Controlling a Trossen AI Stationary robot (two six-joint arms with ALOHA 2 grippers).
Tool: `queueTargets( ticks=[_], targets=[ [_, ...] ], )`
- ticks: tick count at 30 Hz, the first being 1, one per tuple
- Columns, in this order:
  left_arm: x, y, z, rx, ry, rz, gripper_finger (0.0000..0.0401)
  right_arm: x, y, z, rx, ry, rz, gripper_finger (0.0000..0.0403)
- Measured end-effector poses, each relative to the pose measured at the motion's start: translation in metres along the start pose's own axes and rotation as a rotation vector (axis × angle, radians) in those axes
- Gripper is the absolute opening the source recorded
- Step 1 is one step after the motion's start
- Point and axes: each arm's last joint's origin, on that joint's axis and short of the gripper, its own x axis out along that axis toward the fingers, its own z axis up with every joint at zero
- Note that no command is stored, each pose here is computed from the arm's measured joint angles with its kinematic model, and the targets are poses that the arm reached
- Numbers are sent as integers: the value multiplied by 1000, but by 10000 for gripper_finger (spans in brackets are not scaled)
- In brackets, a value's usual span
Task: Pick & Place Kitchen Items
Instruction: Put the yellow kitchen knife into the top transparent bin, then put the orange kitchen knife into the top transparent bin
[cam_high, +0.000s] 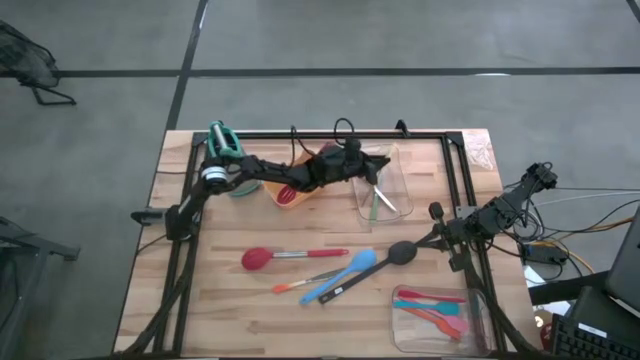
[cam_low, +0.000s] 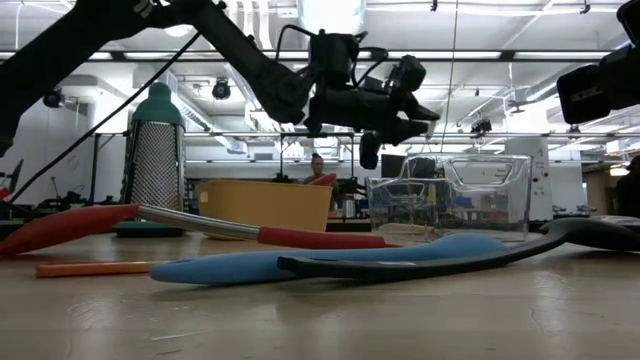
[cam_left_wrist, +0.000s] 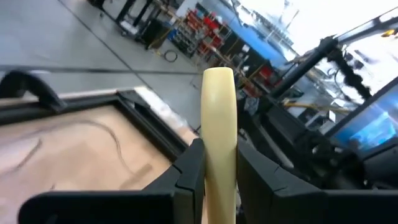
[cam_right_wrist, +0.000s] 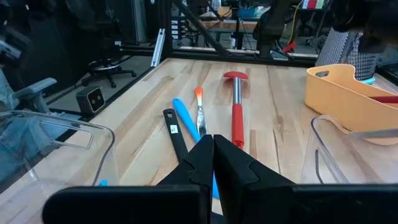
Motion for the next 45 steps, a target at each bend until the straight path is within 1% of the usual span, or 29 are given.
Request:
queueTargets(
  ticks=[4, 8, 12, 19, 24, 26, 29, 34, 36, 38, 41, 45],
  targets=[
    [-1, 4, -8, 5, 49, 35, 72, 0, 0, 0, 0, 0, 0, 8],
    [-1, 6, -10, 6, 71, 54, 72, 0, 0, 0, 0, 0, 0, 8],
    [-2, 8, -12, 7, 98, 71, 83, 0, 0, 0, 0, 0, 0, 8],
    [-2, 8, -13, 5, 120, 57, 117, 0, 0, 0, 0, 0, 0, 8],
    [-1, 7, -13, 7, 137, 29, 124, 0, 0, 0, 0, 0, 0, 8],
    [-1, 5, -14, 4, 175, -17, 124, 0, 0, 0, 0, 0, 0, 8],
    [-3, -2, -11, 0, 239, -118, 124, 0, 0, 0, 0, 0, 0, 8],
    [-12, -27, -3, 53, 358, -358, 122, 0, 0, 0, 0, 1, 0, 8],
    [-17, -44, -1, 65, 399, -455, 122, 0, 0, 0, 0, 0, 0, 8],
    [-22, -61, -2, 86, 420, -528, 122, 0, 0, 0, 0, 0, 0, 8],
    [-33, -91, -4, 129, 422, -601, 122, 0, 0, 0, 0, 0, 0, 8],
    [-54, -128, -7, 225, 431, -692, 122, 0, 0, 0, 0, 0, 0, 8]
  ],
)
